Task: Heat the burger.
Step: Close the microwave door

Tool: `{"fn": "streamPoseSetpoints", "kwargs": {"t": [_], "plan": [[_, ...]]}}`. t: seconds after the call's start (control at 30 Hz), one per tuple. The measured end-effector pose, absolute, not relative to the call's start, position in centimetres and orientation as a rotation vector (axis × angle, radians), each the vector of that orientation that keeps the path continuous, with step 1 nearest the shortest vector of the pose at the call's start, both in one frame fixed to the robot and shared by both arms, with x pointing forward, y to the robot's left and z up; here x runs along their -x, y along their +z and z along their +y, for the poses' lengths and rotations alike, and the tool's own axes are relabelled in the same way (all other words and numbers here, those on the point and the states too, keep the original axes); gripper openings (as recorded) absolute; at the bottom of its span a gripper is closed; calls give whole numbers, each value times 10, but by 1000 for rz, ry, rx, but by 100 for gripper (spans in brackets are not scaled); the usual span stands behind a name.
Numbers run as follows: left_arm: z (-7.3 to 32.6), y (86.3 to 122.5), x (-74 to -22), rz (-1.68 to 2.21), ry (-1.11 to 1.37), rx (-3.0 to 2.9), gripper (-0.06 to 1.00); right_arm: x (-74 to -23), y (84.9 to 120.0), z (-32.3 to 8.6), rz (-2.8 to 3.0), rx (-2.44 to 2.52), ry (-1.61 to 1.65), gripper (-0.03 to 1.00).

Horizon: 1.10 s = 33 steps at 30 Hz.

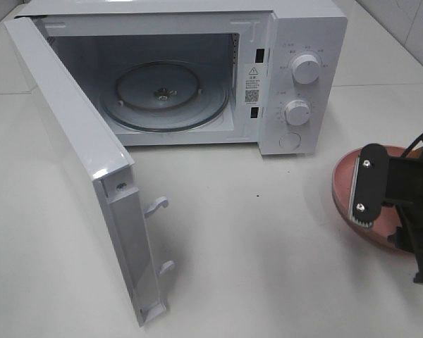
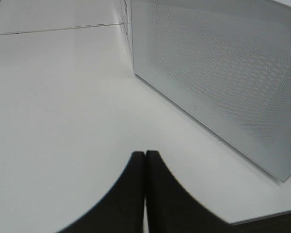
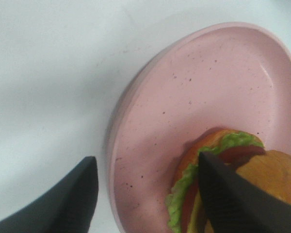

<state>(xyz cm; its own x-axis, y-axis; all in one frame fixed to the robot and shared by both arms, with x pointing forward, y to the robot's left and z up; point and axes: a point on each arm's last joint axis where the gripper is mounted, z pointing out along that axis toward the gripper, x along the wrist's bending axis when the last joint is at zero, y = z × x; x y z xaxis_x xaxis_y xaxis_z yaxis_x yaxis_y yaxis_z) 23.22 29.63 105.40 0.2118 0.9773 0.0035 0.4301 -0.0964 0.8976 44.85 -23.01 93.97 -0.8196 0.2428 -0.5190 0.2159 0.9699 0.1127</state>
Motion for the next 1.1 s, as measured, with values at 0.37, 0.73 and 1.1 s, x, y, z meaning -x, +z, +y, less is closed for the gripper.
{"fn": "streamPoseSetpoints", "kwargs": {"t": [0.37,0.73,1.1], "plan": [[296,1054,-232,1339,839,-1665,0,-475,995,-212,2399,-1015,347,59],[296,1054,-232,1339,839,-1665,0,-492,1031,-247,2271,-1662,389,59],[296,1054,-232,1339,839,-1665,0,-489,1046,-297,2053,-2058,407,59]]}}
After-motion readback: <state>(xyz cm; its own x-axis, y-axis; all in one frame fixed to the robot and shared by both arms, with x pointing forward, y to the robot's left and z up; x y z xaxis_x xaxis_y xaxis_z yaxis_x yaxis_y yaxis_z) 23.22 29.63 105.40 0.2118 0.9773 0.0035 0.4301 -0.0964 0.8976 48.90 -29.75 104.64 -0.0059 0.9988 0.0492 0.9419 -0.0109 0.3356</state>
